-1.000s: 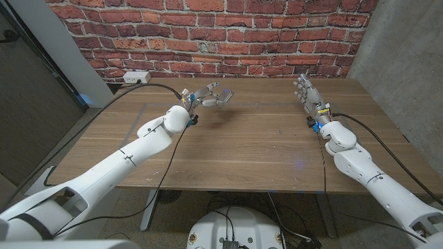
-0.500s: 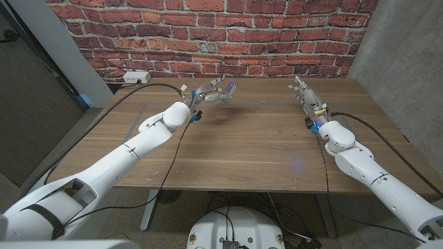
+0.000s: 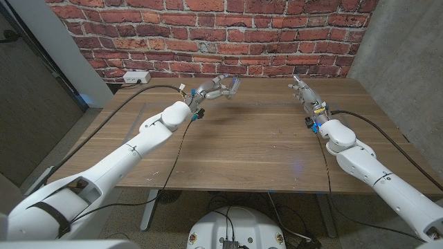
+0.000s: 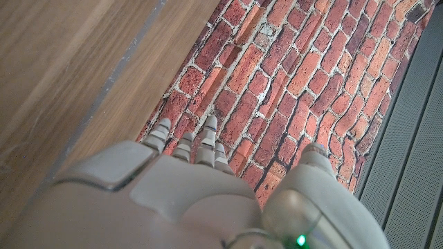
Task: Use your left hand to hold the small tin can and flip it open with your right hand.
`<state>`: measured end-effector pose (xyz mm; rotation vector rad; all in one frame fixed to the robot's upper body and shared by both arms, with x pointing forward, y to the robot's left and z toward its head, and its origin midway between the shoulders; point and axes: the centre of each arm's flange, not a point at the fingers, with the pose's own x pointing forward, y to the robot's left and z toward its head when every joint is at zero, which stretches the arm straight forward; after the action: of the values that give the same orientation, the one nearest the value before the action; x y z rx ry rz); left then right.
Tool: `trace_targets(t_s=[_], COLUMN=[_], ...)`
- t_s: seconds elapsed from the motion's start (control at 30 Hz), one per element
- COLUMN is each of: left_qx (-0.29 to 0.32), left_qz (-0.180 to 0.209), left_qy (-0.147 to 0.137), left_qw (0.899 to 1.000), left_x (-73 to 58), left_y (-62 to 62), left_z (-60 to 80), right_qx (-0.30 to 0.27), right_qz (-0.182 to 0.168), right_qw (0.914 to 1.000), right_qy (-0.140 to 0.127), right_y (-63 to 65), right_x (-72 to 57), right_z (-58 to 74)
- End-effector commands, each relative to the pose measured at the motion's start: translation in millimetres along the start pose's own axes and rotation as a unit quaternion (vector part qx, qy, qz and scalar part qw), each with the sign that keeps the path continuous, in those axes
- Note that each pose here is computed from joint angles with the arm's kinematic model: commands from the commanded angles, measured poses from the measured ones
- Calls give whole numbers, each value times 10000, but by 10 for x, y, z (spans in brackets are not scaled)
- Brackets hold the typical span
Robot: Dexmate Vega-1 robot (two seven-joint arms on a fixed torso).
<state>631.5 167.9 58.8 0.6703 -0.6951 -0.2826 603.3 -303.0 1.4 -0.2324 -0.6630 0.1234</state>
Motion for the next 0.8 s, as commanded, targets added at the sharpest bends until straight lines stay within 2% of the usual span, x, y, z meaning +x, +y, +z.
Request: trace_targets(t_s=[0.03, 0.27, 0.37, 0.63, 0.73, 0.8], left_qx=[-496, -875, -1060, -1329, -1587, -1526], left_qz=[-185, -256, -300, -375, -475, -489], left_qy=[-211, -250, -244, -277, -294, -298], left_qw=[9984, 9955, 9936, 9900, 9857, 9866], left_x=[52, 65, 64, 54, 58, 58], left_y=[-38, -54, -60, -87, -104, -101], left_z=[2, -54, -93, -152, -185, -187], right_qx=[-126, -119, -75, -113, -144, -168], right_qz=[170, 254, 338, 389, 423, 435], right_qw=[9997, 9994, 9994, 9992, 9990, 9989], right_qy=[127, 178, 42, 40, 11, -5], right_y=[105, 183, 197, 212, 227, 238], right_x=[-10, -19, -17, -39, -33, -21], right_z=[107, 166, 174, 200, 227, 244])
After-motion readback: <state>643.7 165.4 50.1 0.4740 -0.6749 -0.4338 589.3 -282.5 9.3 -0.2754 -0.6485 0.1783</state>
